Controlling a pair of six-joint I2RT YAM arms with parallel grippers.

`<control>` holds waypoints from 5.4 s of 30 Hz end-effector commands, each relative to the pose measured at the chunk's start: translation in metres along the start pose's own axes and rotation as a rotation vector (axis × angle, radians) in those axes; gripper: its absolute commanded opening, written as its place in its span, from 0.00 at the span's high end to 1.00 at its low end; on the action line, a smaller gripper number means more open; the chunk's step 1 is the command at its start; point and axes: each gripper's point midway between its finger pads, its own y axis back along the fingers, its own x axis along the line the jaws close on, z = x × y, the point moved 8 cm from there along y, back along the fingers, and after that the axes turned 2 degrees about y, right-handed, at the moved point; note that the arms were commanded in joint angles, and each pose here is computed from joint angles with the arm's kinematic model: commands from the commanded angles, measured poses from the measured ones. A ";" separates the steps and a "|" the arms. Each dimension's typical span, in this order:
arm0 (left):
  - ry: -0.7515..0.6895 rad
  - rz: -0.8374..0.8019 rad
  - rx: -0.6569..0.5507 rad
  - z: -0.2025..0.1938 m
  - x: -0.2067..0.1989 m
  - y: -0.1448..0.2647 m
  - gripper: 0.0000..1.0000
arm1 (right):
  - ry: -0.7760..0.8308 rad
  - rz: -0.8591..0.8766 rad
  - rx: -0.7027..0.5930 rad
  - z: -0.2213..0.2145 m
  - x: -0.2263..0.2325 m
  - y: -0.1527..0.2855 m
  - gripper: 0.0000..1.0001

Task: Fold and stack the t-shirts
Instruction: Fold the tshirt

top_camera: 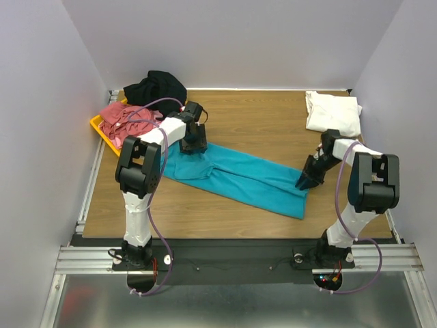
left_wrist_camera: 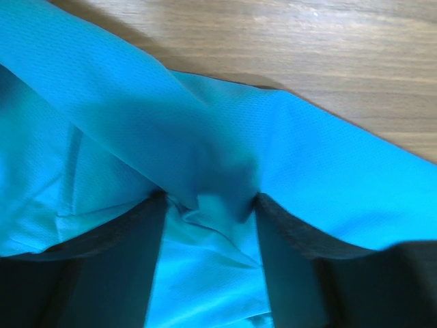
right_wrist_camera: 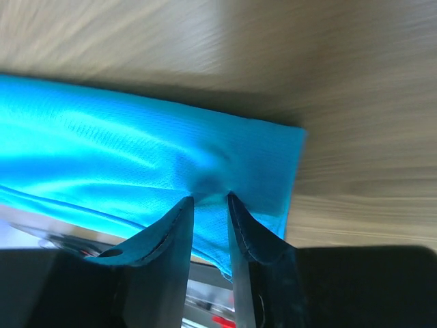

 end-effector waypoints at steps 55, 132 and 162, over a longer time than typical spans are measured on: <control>0.081 -0.161 -0.110 0.053 -0.012 -0.015 0.63 | -0.085 -0.013 -0.344 0.021 -0.052 0.045 0.66; -0.122 -0.180 0.077 -0.016 -0.083 -0.035 0.28 | 0.029 -0.023 -0.147 -0.010 -0.022 0.002 0.37; -0.099 -0.236 -0.190 0.083 -0.091 0.002 0.20 | 0.291 -0.031 -0.205 -0.032 0.029 0.060 0.34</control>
